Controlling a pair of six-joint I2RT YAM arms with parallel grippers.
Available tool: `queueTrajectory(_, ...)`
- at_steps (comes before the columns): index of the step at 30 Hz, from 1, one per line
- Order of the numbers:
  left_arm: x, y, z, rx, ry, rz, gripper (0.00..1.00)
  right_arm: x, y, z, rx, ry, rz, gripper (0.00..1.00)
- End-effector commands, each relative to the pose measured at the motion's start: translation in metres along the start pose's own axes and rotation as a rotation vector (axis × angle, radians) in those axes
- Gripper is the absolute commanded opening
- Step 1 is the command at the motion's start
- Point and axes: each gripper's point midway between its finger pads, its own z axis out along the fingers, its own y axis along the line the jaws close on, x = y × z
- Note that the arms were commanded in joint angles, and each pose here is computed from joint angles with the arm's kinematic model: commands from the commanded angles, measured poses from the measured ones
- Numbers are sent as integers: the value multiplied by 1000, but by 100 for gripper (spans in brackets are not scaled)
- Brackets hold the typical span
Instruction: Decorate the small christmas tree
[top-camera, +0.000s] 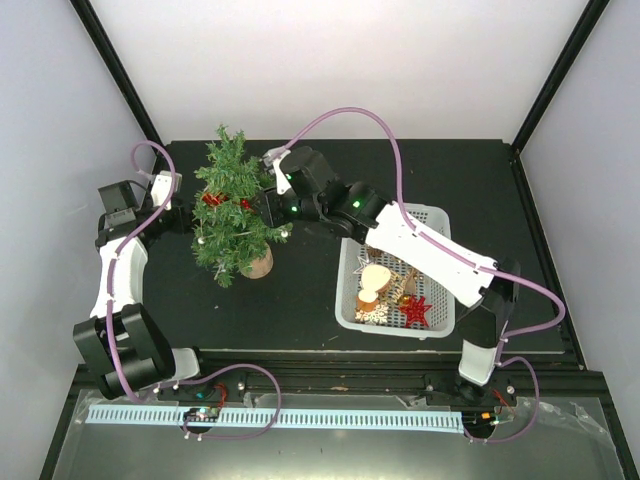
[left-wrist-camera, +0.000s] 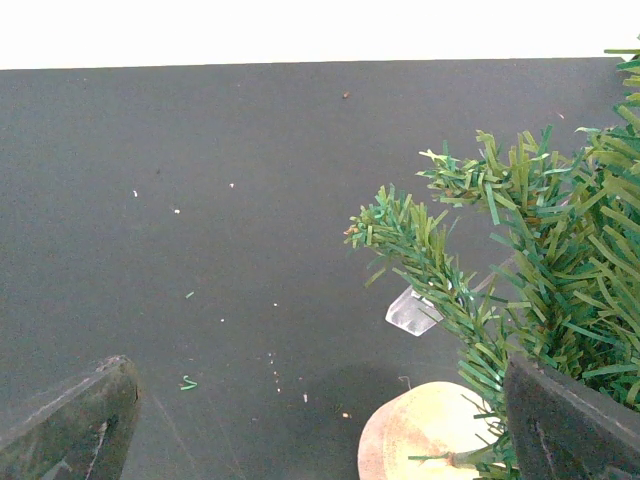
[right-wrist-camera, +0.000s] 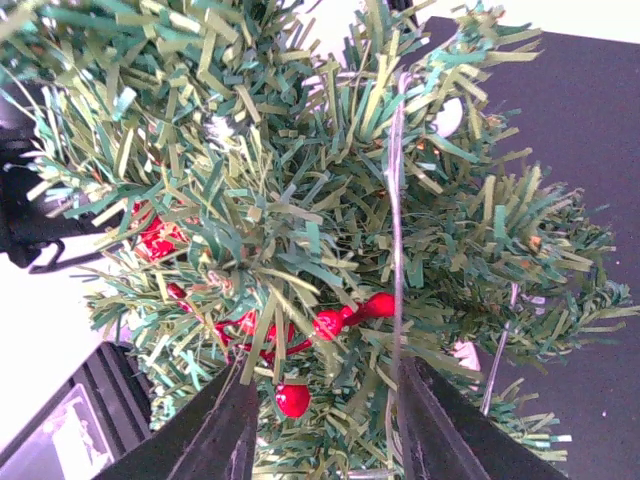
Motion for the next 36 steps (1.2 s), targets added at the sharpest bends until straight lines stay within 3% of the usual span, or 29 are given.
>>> queueTrajectory(1,-4,2,0,5,-16,-6,99,-22,4,-29,-6,-83,3,41)
queueTrajectory(7,-2,3,1,4,-11,-13,99,-31,7,-54,-24,-149,-2,50)
queueTrajectory(12,-2,3,1,5,-10,-7,99,-27,-3,-65,21,-150,5,50)
queueTrajectory(16,-4,2,-2,-8,-14,14,99,12,-44,-64,131,-64,73,48)
queueTrajectory(21,-11,2,-4,-15,-24,28,99,93,-130,-73,390,95,148,46)
queueTrajectory(26,-13,3,-4,-13,-23,19,99,160,-195,-96,544,216,269,46)
queueTrajectory(31,-9,4,0,-7,-11,7,99,192,-230,-97,577,262,345,46)
queueTrajectory(36,-8,4,3,5,-7,-7,99,193,-252,-81,549,271,405,46)
